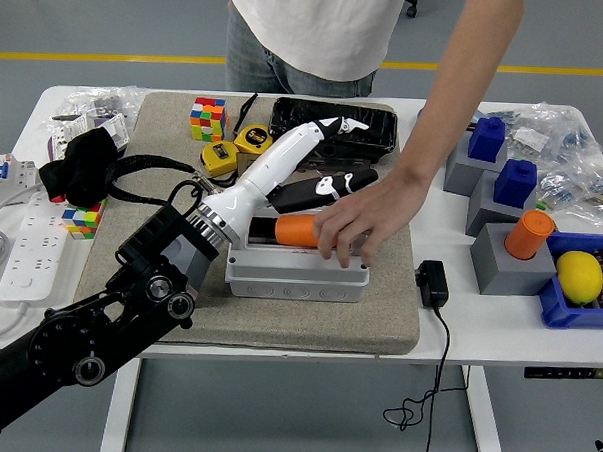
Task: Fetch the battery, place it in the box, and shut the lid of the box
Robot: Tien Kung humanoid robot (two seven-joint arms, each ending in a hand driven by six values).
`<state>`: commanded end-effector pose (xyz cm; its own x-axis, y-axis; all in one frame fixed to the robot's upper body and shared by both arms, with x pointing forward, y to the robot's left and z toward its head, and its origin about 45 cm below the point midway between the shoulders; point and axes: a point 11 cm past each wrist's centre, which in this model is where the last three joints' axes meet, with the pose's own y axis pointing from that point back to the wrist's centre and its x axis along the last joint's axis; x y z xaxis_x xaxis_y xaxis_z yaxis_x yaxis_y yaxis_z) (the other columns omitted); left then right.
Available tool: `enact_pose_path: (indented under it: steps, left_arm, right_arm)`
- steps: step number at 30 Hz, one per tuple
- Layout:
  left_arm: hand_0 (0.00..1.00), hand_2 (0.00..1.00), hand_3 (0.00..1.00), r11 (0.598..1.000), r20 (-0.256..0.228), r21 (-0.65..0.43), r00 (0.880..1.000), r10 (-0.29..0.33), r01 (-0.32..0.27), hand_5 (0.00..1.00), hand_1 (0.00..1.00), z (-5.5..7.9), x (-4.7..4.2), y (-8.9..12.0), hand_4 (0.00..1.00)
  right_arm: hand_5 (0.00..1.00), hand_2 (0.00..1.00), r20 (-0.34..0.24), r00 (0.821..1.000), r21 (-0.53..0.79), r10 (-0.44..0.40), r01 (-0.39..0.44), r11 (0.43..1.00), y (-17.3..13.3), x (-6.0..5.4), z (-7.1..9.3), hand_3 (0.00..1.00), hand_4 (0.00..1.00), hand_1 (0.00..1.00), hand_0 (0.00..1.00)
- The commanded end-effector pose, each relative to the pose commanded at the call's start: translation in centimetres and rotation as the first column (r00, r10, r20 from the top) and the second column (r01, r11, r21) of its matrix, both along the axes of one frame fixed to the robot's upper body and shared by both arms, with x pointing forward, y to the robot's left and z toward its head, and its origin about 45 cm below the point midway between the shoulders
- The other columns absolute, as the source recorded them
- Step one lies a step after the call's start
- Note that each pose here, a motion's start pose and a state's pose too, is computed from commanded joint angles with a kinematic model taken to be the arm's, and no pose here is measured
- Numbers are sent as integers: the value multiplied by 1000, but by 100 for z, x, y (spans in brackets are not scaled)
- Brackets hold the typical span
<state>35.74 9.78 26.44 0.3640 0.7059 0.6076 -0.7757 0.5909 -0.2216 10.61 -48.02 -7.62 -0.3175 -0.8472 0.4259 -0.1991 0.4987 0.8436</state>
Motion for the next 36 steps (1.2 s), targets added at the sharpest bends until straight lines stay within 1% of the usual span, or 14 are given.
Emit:
enact_pose_path:
  steps: [3, 4, 8, 9, 10, 13, 19, 23, 27, 29, 31, 33, 34, 36]
  left_arm:
    - [899, 822, 760, 1000, 6, 4, 1000, 4, -4, 998, 905, 5, 9, 8, 998]
    - [998, 894, 790, 1000, 6, 6, 1000, 5, -5, 998, 984, 5, 12, 10, 998]
    - [998, 894, 790, 1000, 9, 22, 1000, 10, -10, 998, 984, -8, 26, 19, 998]
    - [998, 894, 790, 999, 12, 44, 1000, 17, -18, 998, 984, -26, 36, 25, 998]
    - [998, 939, 814, 997, 20, 77, 999, 28, -30, 998, 998, -49, 49, 35, 998]
    - [998, 939, 814, 990, 39, 131, 998, 45, -50, 998, 998, -82, 60, 54, 998]
    - [998, 938, 821, 987, 33, 151, 998, 47, -51, 998, 998, -101, 57, 46, 998]
    - [998, 924, 817, 985, 21, 168, 999, 44, -47, 998, 998, -136, 58, 40, 998]
    - [998, 924, 817, 973, 2, 221, 998, 60, -59, 998, 998, -268, 124, 76, 998]
    - [998, 916, 819, 963, -4, 257, 996, 84, -80, 998, 998, -359, 204, 133, 998]
    - [998, 916, 819, 954, -10, 284, 994, 106, -99, 998, 998, -423, 265, 191, 998]
    - [998, 916, 819, 942, -3, 312, 992, 128, -121, 998, 998, -459, 317, 251, 998]
    - [998, 933, 830, 939, 1, 321, 991, 135, -128, 998, 998, -464, 329, 268, 998]
    - [998, 933, 830, 927, 12, 346, 988, 152, -146, 998, 998, -470, 353, 306, 998]
  right_arm:
    - [851, 877, -1, 1000, -1, 0, 0, 1000, -5, -5, 1, 756, 998, 957, 998]
    - [851, 877, -2, 1000, -1, 0, 0, 1000, -6, -9, 1, 756, 998, 955, 998]
    - [851, 877, -3, 1000, -2, 0, 0, 1000, -12, -15, 2, 756, 998, 955, 998]
    - [851, 877, -3, 1000, -2, 1, -1, 1000, -13, -15, 3, 756, 998, 955, 998]
    - [852, 876, -2, 1000, -2, 1, -1, 1000, -13, -13, 3, 756, 998, 955, 998]
    - [852, 876, -1, 1000, -1, 3, -3, 1000, -13, -14, 2, 756, 998, 955, 998]
    - [852, 877, -5, 1000, -3, 3, -3, 1000, -18, -25, 2, 757, 998, 955, 998]
    - [852, 876, -2, 1000, -3, 4, -4, 1000, -16, -14, 4, 756, 998, 955, 998]
    - [852, 876, 1, 1000, 0, 3, -3, 1000, -10, -4, 3, 756, 998, 955, 998]
    - [852, 876, 1, 1000, 0, 2, -2, 1000, -7, -3, 2, 756, 998, 955, 998]
    - [852, 876, 1, 1000, 0, 2, -2, 1000, -8, -1, 3, 756, 998, 955, 998]
    - [852, 876, 2, 1000, -1, 1, -1, 1000, -11, 2, 5, 756, 998, 955, 998]
    - [852, 876, 2, 1000, -1, 1, -1, 1000, -12, 3, 6, 756, 998, 955, 998]
    - [852, 876, 1, 1000, -1, 0, 0, 1000, -11, 1, 5, 756, 998, 955, 998]
